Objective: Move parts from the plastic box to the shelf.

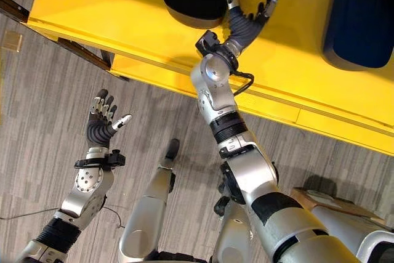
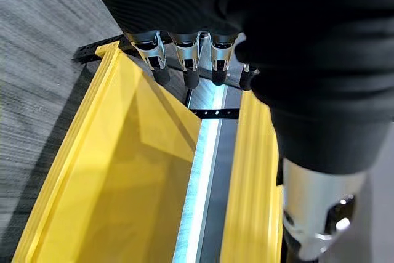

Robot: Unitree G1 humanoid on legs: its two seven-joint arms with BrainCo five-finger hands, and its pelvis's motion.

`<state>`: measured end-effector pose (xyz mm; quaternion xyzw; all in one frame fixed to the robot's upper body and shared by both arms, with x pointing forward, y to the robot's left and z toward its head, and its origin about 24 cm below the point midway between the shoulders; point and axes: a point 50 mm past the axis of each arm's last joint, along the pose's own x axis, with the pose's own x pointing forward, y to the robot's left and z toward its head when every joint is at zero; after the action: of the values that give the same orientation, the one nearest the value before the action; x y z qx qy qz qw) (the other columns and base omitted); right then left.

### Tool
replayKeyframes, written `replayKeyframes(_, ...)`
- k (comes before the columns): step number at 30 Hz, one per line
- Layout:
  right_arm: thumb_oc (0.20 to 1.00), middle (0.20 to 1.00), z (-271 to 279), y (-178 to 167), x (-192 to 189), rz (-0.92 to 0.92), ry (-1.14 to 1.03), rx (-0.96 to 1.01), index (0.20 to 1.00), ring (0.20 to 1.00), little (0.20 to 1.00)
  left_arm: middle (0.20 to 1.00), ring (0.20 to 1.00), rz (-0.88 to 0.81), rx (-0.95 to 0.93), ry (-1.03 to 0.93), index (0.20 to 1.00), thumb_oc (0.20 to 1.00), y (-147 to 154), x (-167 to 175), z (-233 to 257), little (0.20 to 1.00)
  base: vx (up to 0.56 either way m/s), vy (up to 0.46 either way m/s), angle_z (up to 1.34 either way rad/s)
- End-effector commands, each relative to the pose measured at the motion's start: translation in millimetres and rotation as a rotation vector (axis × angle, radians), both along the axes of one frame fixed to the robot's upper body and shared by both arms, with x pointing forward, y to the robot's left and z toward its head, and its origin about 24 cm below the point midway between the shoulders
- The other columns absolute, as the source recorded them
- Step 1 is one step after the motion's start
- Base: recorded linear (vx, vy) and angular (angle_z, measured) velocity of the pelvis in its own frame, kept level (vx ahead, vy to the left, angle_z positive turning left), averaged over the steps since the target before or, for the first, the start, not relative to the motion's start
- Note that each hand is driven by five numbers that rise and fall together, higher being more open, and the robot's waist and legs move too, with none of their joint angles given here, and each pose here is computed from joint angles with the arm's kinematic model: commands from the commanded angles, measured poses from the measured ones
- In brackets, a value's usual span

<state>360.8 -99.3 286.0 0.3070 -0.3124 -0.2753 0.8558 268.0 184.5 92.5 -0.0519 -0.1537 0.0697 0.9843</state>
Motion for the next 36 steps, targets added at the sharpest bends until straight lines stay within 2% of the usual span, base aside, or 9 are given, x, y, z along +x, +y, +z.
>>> replayKeyframes(1,1.000,1.000,31.2,-18.8,-26.0,-0.141,-0.201,-0.079,1.000,1.000,1.000,1.000,1.000,-0.006,0.006,-0.139,1.000,1.000,-2.3,-5.6,26.5,1.000,0.00,0.000,0.00)
replayKeyframes(4,1.000,1.000,41.5,-18.4,-45.1,-0.213,-0.290,-0.156,1.000,1.000,1.000,1.000,1.000,-0.025,0.029,-0.133,1.000,1.000,-3.7,-6.6,24.6,1.000,-0.01,-0.018,-0.09)
replayKeyframes(9,1.000,1.000,46.4,-11.8,-61.0,-0.217,-0.369,-0.213,1.000,1.000,1.000,1.000,1.000,-0.033,0.049,-0.132,1.000,1.000,-4.5,-5.7,24.5,1.000,0.00,-0.018,-0.09)
replayKeyframes(18,1.000,1.000,20.2,10.2,-82.8,0.050,-0.471,-0.296,1.000,1.000,1.000,1.000,1.000,-0.016,0.066,-0.083,1.000,1.000,5.5,-10.3,13.9,1.000,0.00,-0.013,-0.07)
replayKeyframes(22,1.000,1.000,-7.0,9.2,-86.0,0.139,-0.430,-0.341,1.000,1.000,1.000,1.000,1.000,0.006,0.063,-0.042,1.000,1.000,13.6,-16.2,4.3,1.000,0.02,-0.006,-0.09)
replayKeyframes(24,1.000,1.000,-47.6,-0.4,-87.6,0.221,-0.317,-0.433,1.000,1.000,1.000,1.000,1.000,0.028,0.067,-0.013,1.000,1.000,23.8,-23.3,-3.5,1.000,0.05,0.011,-0.15)
replayKeyframes(27,1.000,1.000,-70.0,-10.3,-91.3,0.260,-0.243,-0.463,1.000,1.000,1.000,1.000,1.000,0.030,0.067,0.008,1.000,1.000,27.1,-26.8,-8.8,1.000,0.04,0.036,0.01)
replayKeyframes(30,1.000,1.000,-107.8,-46.5,-101.6,0.264,-0.085,-0.572,1.000,1.000,1.000,1.000,1.000,0.032,0.093,0.051,1.000,1.000,35.4,-33.4,-18.8,1.000,0.05,0.051,-0.09)
replayKeyframes(36,1.000,1.000,-143.3,-80.8,-118.1,0.250,0.099,-0.666,1.000,1.000,1.000,1.000,1.000,0.031,0.119,0.085,1.000,1.000,41.6,-42.1,-28.5,1.000,0.05,0.056,-0.22)
